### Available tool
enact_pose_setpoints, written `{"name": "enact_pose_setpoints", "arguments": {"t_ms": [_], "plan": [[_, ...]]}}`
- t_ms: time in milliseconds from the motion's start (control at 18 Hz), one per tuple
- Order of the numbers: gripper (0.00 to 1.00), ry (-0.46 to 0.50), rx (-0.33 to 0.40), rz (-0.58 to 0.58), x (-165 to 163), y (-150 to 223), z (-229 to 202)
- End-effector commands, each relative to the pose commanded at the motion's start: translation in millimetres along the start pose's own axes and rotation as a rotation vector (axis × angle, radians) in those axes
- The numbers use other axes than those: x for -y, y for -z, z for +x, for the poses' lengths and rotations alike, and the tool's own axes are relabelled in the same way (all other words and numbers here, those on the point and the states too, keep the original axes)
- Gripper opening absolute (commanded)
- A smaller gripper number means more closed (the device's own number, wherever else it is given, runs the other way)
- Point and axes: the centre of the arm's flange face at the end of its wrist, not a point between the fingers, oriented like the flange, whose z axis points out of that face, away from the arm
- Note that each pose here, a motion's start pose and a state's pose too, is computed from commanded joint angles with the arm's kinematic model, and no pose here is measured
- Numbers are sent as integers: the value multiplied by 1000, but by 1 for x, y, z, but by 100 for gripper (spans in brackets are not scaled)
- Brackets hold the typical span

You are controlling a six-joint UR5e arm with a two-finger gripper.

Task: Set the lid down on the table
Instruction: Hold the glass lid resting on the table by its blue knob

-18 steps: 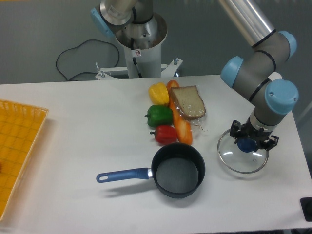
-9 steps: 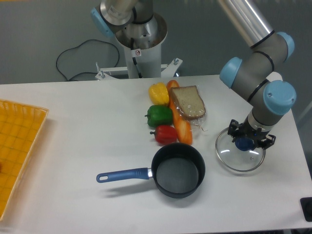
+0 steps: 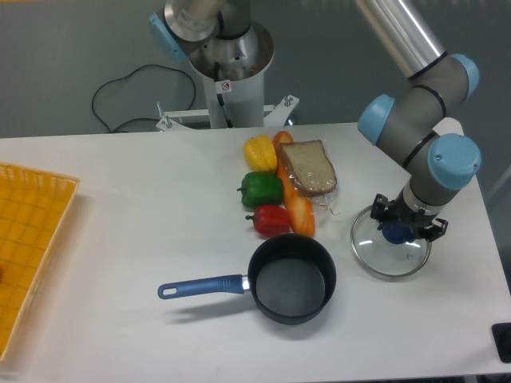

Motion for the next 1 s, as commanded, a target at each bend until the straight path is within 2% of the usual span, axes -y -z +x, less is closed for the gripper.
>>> {"name": "enact_pose_setpoints", "arguments": {"t_ms": [1000], "plan": [[57, -1, -14, -6, -1, -7, 4]]}}
